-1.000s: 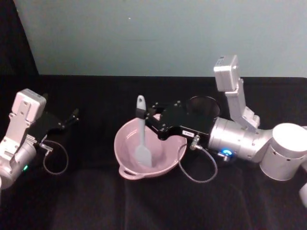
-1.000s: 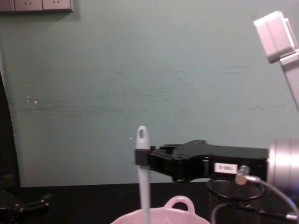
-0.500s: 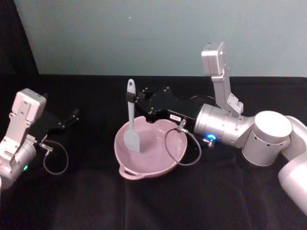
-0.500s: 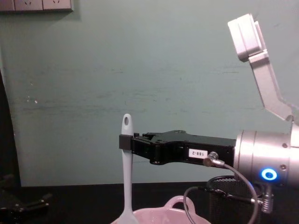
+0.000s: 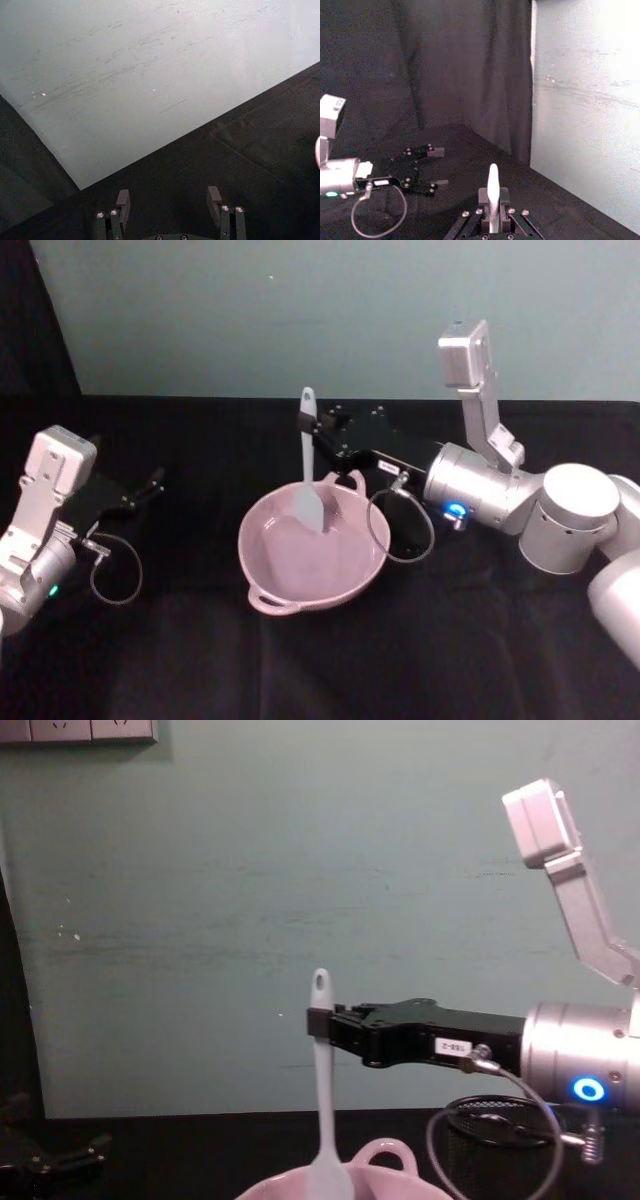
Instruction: Use the one hand to pick up the spoon and stir the clear water in the bowl.
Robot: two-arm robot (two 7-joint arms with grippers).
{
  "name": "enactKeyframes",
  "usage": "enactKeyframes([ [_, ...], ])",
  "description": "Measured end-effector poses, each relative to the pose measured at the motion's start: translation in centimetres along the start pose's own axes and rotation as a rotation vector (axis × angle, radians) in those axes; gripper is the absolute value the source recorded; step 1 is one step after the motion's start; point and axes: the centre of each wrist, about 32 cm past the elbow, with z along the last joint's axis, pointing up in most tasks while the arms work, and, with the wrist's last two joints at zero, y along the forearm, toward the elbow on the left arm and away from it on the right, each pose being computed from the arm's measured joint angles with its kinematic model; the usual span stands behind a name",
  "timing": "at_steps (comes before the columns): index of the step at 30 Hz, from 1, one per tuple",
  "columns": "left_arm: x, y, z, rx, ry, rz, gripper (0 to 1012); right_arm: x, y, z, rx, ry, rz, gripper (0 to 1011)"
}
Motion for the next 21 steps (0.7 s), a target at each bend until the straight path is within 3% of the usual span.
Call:
enactKeyframes([
  [11, 0.0, 0.0, 0.0, 0.0, 0.0, 0.0, 1011, 0.1, -2.1, 0.5, -0.017, -0.031, -0.027, 118],
  [21, 0.0, 0.0, 0.0, 0.0, 0.0, 0.0, 1011, -2.1, -3.3, 0.8, -0.022, -0.008, 0.026, 118],
])
